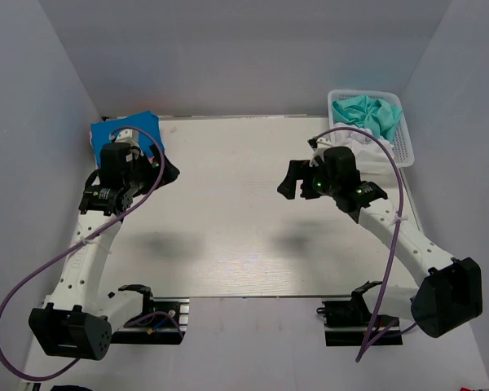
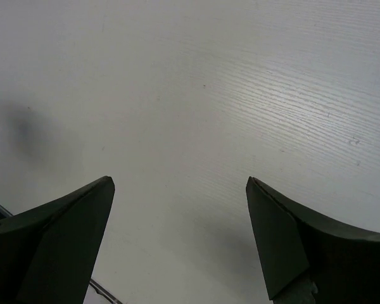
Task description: Fold and stack the t-shirts
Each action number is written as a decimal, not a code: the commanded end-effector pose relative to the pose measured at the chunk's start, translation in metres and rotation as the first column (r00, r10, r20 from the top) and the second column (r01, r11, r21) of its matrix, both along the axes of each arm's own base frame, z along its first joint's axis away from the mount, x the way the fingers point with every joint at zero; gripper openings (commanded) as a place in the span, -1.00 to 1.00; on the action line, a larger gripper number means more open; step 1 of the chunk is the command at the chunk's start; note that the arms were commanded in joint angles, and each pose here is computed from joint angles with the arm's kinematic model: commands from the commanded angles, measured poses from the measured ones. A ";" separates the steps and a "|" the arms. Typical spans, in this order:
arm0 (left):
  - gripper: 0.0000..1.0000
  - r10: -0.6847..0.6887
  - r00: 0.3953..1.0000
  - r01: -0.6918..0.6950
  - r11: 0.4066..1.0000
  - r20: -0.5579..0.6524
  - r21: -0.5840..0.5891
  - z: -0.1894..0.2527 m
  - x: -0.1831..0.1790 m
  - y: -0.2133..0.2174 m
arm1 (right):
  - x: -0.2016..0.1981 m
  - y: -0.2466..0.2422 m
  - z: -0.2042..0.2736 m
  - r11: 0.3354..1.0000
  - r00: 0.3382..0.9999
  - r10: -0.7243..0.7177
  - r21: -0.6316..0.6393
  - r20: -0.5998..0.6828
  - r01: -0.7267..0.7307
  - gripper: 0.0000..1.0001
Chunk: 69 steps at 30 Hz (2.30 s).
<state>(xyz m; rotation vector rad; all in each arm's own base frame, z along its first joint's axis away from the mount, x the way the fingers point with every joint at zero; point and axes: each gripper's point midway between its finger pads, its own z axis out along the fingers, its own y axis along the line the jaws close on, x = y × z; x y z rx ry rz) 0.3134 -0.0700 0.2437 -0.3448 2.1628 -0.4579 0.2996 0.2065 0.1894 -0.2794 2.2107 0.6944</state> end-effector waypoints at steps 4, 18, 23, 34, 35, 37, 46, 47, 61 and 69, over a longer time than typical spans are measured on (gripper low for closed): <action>1.00 -0.015 0.999 0.016 1.000 0.036 -0.018 0.018 -0.007 -0.004 | 0.009 0.008 0.024 0.999 0.995 0.047 0.022 0.092 -0.049 0.81; 1.00 -0.108 0.994 0.107 0.990 -0.001 -0.089 0.004 -0.008 -0.024 | 0.102 -0.115 0.006 0.800 0.889 -0.415 -0.387 0.193 0.458 0.81; 1.00 -0.099 0.995 0.099 0.992 0.013 -0.083 0.002 -0.001 -0.023 | 0.133 -0.181 0.001 0.733 0.867 -0.463 -0.470 0.185 0.492 0.81; 1.00 -0.058 0.997 0.057 0.998 -0.045 -0.032 -0.010 0.023 -0.014 | 0.249 -0.276 0.008 0.689 0.931 -0.289 -0.627 0.224 0.365 0.81; 1.00 -0.058 0.996 0.056 0.998 -0.065 -0.031 -0.014 0.022 -0.014 | 0.256 -0.281 -0.018 0.676 0.954 -0.241 -0.675 0.178 0.296 0.81; 1.00 -0.038 0.996 0.037 0.999 -0.086 -0.015 -0.017 0.026 -0.010 | 0.274 -0.280 -0.003 0.694 0.955 -0.195 -0.657 0.223 0.295 0.81; 1.00 -0.024 0.989 0.024 1.000 -0.147 -0.001 -0.040 0.048 -0.010 | 0.308 -0.281 -0.053 0.746 0.984 -0.030 -0.651 0.178 0.140 0.81; 1.00 -0.024 0.989 0.024 1.000 -0.149 0.000 -0.039 0.052 -0.010 | 0.316 -0.285 -0.048 0.742 0.977 -0.055 -0.647 0.204 0.177 0.81; 1.00 -0.002 0.970 0.007 1.000 -0.245 0.022 -0.057 0.082 -0.012 | 0.378 -0.310 -0.088 0.739 0.892 -0.283 -0.513 0.352 0.437 0.30; 1.00 -0.018 0.974 0.020 1.000 -0.227 0.007 -0.050 0.078 -0.015 | 0.359 -0.280 -0.029 0.834 0.872 -0.298 -0.338 0.388 0.436 -1.00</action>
